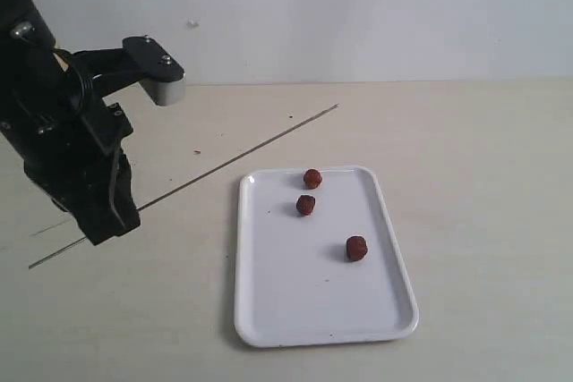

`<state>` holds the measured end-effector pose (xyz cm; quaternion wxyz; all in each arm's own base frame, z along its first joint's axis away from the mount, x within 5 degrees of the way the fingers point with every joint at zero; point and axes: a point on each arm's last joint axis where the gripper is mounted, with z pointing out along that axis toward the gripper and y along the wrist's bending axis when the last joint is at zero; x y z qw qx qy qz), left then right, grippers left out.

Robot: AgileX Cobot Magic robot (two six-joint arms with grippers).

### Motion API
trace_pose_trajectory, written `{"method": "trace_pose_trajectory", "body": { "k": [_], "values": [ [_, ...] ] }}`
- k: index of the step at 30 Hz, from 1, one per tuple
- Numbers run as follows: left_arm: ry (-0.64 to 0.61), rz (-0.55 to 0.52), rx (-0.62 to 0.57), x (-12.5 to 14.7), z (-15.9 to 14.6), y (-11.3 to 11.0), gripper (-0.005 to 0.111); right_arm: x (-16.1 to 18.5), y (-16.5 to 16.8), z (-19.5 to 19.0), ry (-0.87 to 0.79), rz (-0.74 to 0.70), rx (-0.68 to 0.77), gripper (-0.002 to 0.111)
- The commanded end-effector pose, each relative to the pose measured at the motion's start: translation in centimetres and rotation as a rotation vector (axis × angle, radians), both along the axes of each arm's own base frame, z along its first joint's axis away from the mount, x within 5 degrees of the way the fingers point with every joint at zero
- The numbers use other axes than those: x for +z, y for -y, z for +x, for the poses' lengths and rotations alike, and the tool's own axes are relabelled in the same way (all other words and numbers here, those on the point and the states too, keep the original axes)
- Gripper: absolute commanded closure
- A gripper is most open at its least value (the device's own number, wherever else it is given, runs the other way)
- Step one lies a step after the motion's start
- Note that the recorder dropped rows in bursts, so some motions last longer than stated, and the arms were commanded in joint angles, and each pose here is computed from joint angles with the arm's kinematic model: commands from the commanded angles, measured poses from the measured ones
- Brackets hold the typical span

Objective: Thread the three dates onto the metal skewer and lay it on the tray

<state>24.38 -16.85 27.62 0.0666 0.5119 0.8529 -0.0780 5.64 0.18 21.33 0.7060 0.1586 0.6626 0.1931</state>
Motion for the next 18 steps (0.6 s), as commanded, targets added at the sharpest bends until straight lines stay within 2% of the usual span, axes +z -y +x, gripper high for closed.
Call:
{"method": "trace_pose_trajectory", "body": {
  "k": [1, 8, 15, 16, 18],
  "values": [
    [0.033, -0.045, 0.012, 0.3, 0.1, 0.2, 0.107, -0.1, 0.0, 0.0, 0.001, -0.008, 0.0, 0.108],
    [0.092, -0.085, 0.038, 0.5, 0.7, 0.5, 0.107, -0.1, 0.0, 0.0, 0.001, -0.008, 0.0, 0.108],
    [0.087, -0.082, 0.037, 0.5, 0.7, 0.5, 0.107, 0.1, 0.0, 0.0, 0.032, -0.007, 0.003, 0.108],
    [0.087, -0.082, 0.037, 0.5, 0.7, 0.5, 0.107, 0.4, 0.0, -0.1, 0.059, 0.006, 0.006, 0.108],
    [0.089, -0.079, 0.035, 0.5, 0.7, 0.4, 0.107, 1.4, 0.0, -0.3, 0.165, 0.201, 0.034, 0.108]
  ]
}}
